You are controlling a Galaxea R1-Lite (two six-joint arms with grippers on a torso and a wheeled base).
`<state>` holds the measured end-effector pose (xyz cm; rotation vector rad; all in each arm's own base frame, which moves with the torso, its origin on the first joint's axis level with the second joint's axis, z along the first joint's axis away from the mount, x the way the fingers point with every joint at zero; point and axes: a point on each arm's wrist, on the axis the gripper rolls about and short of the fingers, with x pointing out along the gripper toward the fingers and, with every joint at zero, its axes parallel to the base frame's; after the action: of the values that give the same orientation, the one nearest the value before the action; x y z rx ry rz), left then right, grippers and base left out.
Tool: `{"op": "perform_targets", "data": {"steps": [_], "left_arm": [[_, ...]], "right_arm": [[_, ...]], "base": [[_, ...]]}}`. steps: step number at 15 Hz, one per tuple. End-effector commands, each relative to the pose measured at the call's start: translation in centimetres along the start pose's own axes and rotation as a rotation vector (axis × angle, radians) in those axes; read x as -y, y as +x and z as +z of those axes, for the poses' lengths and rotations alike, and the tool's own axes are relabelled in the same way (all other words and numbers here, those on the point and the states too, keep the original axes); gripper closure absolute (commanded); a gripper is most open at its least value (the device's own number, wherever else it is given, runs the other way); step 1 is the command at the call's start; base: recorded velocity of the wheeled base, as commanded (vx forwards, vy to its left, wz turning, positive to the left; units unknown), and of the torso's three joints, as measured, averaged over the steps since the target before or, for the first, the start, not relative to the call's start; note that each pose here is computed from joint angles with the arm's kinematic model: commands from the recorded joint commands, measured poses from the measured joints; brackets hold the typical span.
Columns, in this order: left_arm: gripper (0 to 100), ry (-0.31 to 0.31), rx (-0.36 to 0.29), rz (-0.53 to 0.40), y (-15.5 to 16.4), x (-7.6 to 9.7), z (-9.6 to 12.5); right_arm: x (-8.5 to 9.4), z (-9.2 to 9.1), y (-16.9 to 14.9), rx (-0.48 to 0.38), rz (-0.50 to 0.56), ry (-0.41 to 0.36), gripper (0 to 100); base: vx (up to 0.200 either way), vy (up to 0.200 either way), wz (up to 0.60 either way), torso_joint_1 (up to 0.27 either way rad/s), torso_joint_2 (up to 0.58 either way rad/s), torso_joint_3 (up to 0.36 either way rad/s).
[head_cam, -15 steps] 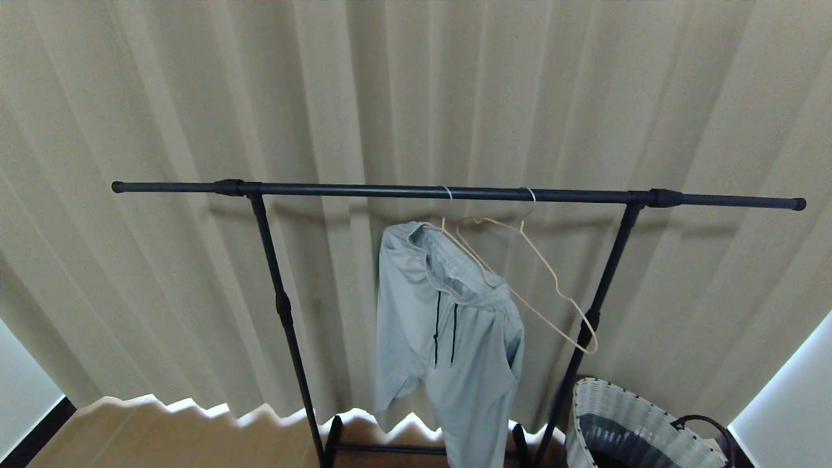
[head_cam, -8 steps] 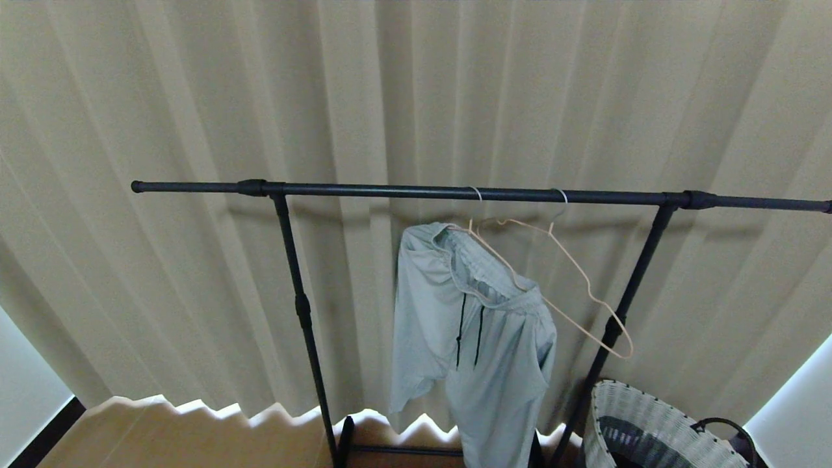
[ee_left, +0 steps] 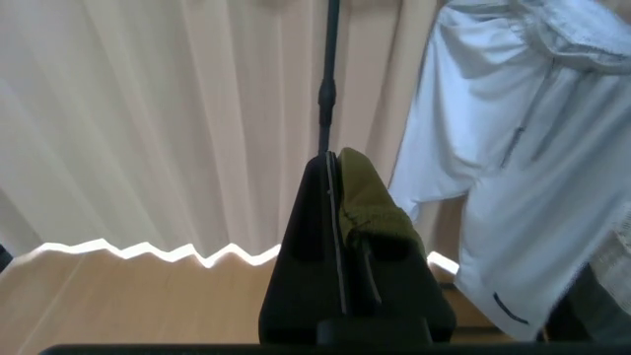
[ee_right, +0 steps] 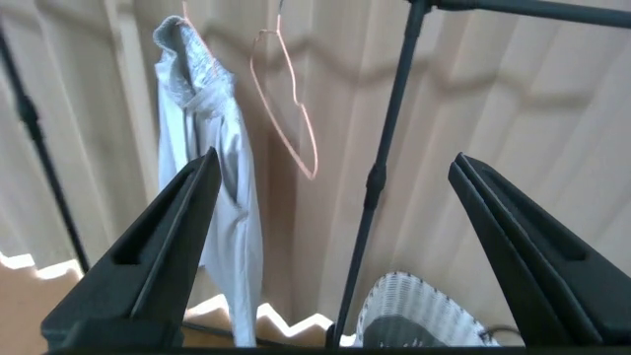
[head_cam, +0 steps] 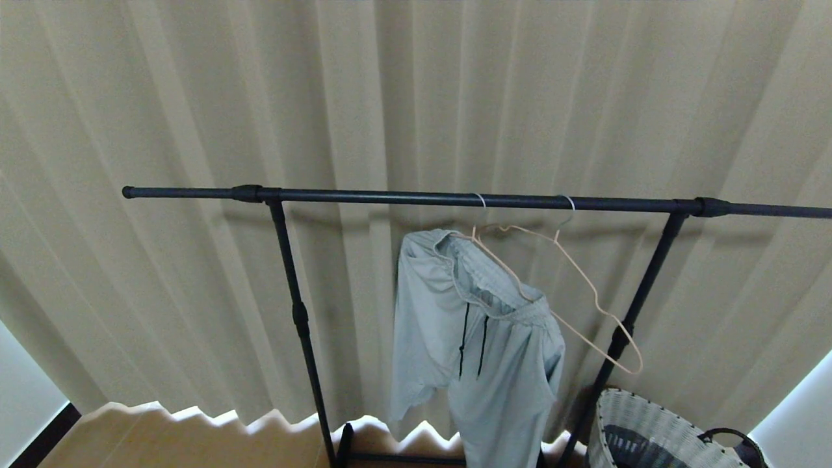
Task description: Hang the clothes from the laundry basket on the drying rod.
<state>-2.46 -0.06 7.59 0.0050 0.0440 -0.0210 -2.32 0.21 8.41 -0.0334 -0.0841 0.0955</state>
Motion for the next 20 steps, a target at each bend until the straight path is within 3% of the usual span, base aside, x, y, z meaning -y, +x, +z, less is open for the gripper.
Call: {"op": "perform_targets", "data": {"steps": [1, 8, 10, 13, 16, 20], "left_arm": [[100, 0.001, 0.000, 0.001, 0.0, 0.0, 0.0], [100, -0.001, 0.000, 0.001, 0.0, 0.0, 0.0], [100, -0.001, 0.000, 0.001, 0.0, 0.0, 0.0], [100, -0.001, 0.000, 0.001, 0.0, 0.0, 0.0], [100, -0.001, 0.000, 0.002, 0.0, 0.0, 0.0], [100, -0.002, 0.001, 0.004, 0.0, 0.0, 0.0]], "right_arm": [[0.0, 0.0, 0.0, 0.002, 0.000, -0.001, 0], [0.0, -0.1, 0.0, -0.004, 0.008, -0.047, 0], [-0.1, -0.1, 0.2, -0.027, 0.052, -0.060, 0], [0.2, 3.1, 2.4, -0.301, 0.195, -0.036, 0], [-0.1, 6.1, 6.9, -0.471, 0.287, -0.041, 0], [-0.9, 7.0, 14.6, -0.676, 0.304, -0.067, 0]], "base": [[0.200, 0.000, 0.00, 0.017, 0.00, -0.002], [0.029, 0.000, 0.00, 0.002, 0.00, 0.000], [0.000, 0.000, 0.00, 0.000, 0.00, 0.000], [0.000, 0.000, 0.00, 0.000, 0.00, 0.000], [0.000, 0.000, 0.00, 0.000, 0.00, 0.000], [0.000, 0.000, 0.00, 0.000, 0.00, 0.000]]}}
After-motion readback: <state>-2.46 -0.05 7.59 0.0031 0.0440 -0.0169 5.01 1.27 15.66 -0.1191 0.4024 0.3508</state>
